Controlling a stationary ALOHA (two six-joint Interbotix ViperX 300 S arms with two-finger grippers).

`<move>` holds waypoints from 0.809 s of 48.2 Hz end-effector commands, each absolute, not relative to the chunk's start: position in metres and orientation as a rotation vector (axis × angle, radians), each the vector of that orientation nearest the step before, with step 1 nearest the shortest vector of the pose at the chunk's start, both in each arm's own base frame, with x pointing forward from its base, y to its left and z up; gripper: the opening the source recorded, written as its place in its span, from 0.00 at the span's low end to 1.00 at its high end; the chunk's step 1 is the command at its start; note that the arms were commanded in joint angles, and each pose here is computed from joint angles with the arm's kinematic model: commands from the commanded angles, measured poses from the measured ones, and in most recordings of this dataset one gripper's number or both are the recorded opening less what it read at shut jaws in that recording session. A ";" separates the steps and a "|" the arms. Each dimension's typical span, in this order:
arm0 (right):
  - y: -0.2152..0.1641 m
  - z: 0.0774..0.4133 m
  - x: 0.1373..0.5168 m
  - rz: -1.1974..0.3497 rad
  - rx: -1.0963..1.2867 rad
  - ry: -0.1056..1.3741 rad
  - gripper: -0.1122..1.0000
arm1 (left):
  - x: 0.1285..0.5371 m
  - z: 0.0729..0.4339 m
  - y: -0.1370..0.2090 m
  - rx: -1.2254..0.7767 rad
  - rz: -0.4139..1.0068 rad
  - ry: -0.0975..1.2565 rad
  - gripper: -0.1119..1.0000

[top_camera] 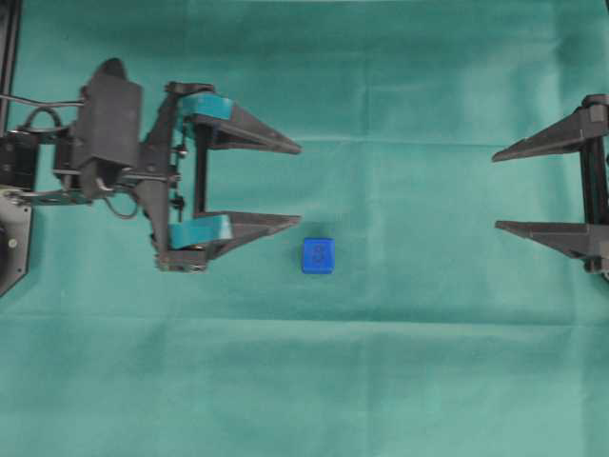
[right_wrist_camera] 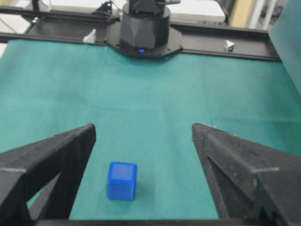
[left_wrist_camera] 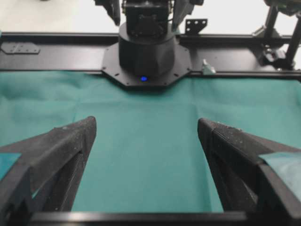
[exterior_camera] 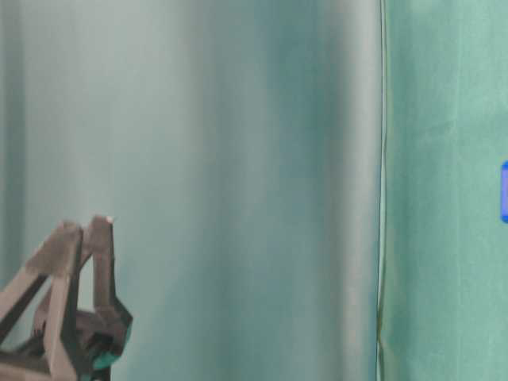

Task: Handover the blue block to the right arm after grasping it with the left arm, then place it in the designated position.
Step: 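Advance the open left gripper over the blue cube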

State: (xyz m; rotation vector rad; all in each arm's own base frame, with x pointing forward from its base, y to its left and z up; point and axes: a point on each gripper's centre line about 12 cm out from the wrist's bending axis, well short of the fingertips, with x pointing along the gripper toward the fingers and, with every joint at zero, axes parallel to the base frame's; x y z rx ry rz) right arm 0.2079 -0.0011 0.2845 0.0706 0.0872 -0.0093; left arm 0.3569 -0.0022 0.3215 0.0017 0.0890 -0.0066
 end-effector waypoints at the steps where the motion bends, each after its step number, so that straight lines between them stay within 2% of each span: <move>1: -0.001 0.293 0.210 -0.009 0.074 0.064 0.95 | 0.361 0.336 -0.003 0.005 -0.010 0.054 1.00; 17: -0.001 0.292 0.210 -0.009 0.071 0.066 0.95 | 0.363 0.329 -0.005 -0.005 -0.014 0.126 1.00; 39: -0.001 0.292 0.210 -0.009 0.072 0.069 0.95 | 0.378 0.311 -0.006 -0.003 -0.014 0.508 1.00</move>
